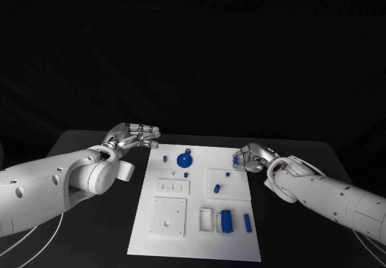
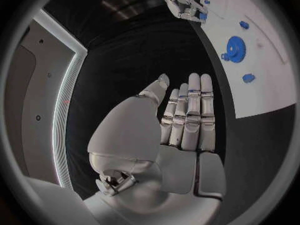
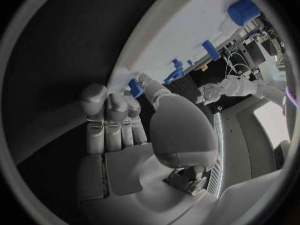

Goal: Assemble the parts on the task board

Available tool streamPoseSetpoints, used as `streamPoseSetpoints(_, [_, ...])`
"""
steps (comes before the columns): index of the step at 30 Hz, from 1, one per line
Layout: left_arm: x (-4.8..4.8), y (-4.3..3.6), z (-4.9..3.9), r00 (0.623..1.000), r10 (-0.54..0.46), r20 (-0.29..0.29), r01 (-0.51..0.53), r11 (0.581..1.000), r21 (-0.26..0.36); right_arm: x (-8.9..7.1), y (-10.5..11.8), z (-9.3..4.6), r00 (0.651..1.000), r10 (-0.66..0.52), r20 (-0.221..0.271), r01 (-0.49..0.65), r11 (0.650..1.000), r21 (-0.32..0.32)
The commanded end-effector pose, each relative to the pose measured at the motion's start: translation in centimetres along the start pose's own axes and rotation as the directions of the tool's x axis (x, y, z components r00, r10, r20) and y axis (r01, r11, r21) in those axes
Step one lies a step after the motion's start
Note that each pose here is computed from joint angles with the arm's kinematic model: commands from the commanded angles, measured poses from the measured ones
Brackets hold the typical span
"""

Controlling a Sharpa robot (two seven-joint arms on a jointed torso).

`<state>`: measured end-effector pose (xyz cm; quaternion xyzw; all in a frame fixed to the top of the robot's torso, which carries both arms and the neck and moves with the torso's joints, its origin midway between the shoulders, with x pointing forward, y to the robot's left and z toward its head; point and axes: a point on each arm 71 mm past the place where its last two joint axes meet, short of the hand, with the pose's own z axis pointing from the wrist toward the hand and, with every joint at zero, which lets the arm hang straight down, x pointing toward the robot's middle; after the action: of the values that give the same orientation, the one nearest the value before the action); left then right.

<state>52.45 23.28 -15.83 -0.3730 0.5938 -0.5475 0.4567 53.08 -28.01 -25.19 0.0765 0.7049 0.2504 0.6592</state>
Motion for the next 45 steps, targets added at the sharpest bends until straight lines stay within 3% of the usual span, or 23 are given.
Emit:
streamPoseSetpoints(1, [0.25,-0.10,0.04,1.000,-0.005,-0.019,0.006,1.000,0.006,0.0,0.0,0.0,1.000,0.002,0.006,-0.002,1.000,-0.001])
streamPoseSetpoints(28, [0.24,-0.05,0.06,1.000,0.014,-0.026,-0.014,1.000,-0.001,-0.3,0.7,0.2,0.999,-0.004,0.042,0.004,1.000,0.021])
streamPoseSetpoints(33, [0.63,0.09,0.07,0.996,0.063,-0.062,-0.065,0.997,-0.041,-0.9,1.7,0.4,0.999,0.021,0.028,-0.022,0.999,0.036])
streamPoseSetpoints(38, [1.27,-0.27,0.52,0.986,0.123,-0.115,-0.134,0.986,-0.095,-1.5,3.2,0.9,0.999,0.035,0.005,-0.035,0.999,0.035])
streamPoseSetpoints(41, [2.01,-0.66,1.10,0.963,0.175,-0.203,-0.204,0.970,-0.130,-1.8,4.5,1.3,0.999,0.034,-0.015,-0.033,0.999,0.037])
streamPoseSetpoints(45, [2.57,-1.25,2.06,0.938,0.238,-0.253,-0.279,0.949,-0.144,-2.0,5.8,1.8,0.999,0.021,-0.034,-0.019,0.999,0.042])
